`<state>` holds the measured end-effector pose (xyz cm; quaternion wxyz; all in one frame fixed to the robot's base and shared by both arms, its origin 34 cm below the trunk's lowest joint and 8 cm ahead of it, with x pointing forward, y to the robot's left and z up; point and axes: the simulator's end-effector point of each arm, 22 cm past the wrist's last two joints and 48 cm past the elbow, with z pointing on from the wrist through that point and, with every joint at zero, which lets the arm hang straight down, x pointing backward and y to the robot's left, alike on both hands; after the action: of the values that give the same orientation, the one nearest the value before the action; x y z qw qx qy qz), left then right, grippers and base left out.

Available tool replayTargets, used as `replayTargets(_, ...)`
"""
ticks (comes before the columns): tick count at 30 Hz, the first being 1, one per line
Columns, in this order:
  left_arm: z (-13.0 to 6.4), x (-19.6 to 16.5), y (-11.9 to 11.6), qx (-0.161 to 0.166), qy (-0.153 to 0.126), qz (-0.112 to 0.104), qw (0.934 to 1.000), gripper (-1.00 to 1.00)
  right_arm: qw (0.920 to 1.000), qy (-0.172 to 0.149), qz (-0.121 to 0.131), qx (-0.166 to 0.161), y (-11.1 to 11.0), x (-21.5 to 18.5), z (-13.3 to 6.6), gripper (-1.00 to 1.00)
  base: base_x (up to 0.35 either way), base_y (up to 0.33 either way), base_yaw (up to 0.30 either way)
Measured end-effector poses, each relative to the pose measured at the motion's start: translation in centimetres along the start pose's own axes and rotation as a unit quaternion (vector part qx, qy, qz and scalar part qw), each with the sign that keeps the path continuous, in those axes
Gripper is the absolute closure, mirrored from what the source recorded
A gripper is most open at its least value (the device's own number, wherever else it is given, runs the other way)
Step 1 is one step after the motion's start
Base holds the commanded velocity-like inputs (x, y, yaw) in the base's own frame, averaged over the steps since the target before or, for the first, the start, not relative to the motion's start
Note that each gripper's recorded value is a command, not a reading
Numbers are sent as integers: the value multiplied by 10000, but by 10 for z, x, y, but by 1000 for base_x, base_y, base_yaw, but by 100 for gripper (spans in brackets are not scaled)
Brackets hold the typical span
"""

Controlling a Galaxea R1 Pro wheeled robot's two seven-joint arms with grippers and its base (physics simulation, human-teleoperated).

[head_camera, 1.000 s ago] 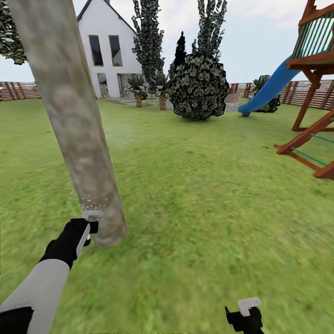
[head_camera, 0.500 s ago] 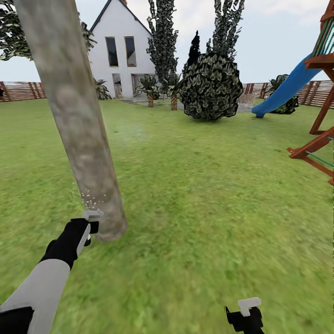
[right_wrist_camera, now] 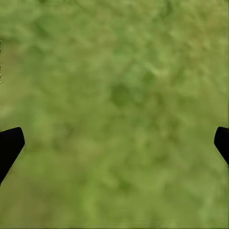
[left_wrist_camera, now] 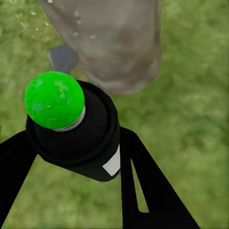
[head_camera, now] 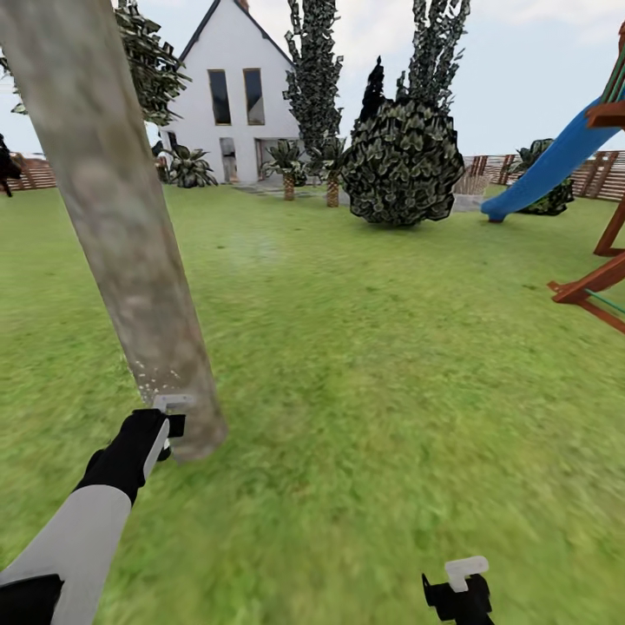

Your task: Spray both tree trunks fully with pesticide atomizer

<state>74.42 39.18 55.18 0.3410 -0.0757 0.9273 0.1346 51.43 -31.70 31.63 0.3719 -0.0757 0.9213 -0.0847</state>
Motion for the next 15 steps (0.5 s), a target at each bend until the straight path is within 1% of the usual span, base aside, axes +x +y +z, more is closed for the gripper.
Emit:
replayTargets(3,2,5,2,-22,42,16,10000,100,10000,3,1,-2,0,0,0,-100,38,-23,274)
replayTargets(4,4,12,3,-27,89,27,10000,100,10000,3,0,-2,0,0,0,-100,7,-4,276)
replayTargets(5,7,30,2,-29,194,53,9998,100,10000,4,0,-2,0,0,0,-100,4,-2,276)
replayTargets(7,10,48,3,-39,291,97,9995,100,10000,3,1,-2,0,0,0,-100,5,-1,202)
replayTargets(9,11,55,3,-46,326,119,9994,100,10000,2,0,-1,0,0,0,-100,125,-67,53)
replayTargets(15,11,66,1,-37,396,131,9991,100,10000,2,-3,7,-1,0,0,-100,245,-152,4)
